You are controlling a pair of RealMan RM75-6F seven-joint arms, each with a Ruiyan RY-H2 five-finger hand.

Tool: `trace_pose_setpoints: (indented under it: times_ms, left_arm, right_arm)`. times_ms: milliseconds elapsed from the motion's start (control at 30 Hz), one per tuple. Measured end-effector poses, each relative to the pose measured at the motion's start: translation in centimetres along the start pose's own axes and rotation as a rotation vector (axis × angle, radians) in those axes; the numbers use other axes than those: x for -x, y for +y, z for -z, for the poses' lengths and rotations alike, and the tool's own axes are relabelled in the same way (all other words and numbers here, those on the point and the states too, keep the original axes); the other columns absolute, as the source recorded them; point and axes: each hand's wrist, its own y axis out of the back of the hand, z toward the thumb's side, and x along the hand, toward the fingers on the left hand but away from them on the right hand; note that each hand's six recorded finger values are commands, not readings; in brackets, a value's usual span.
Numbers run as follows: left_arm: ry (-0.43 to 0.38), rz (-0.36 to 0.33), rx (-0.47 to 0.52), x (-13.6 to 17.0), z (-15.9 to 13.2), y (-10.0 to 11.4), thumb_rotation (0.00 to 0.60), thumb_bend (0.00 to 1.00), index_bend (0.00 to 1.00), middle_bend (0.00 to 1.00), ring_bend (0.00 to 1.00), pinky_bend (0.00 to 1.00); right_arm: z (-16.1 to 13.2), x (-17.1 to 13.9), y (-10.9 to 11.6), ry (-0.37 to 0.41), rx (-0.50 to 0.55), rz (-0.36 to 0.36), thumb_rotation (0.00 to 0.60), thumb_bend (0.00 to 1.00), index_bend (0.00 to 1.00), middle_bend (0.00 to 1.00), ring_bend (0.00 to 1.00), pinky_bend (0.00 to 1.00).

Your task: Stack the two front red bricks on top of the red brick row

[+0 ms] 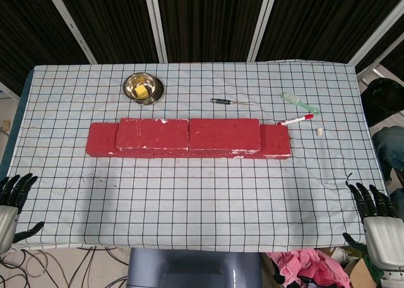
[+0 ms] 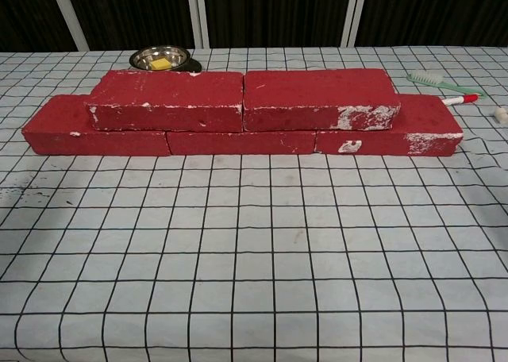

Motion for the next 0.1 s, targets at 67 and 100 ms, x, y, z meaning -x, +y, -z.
trace_pose_setpoints:
  times_ms: [67,100]
  left_arm:
    - [-0.008,-0.010,0.002,0.12,-0.16,0.17,0.600,0.00,0.04,0.05,0.00,0.00]
    - [-0.008,-0.013,0.001,0.27,-0.13,0.21,0.600,0.00,0.04,0.05,0.00,0.00]
  right_arm:
    - [0.17,-0.44,-0.25,-0.007,0.001,0.002,0.600,0.00,0.00,0.05,0.01,0.12]
    - [0.25,-0.52,-0.33,-0.007,-0.002,0.002,0.600,0.00,0.00,0.05,0.01,0.12]
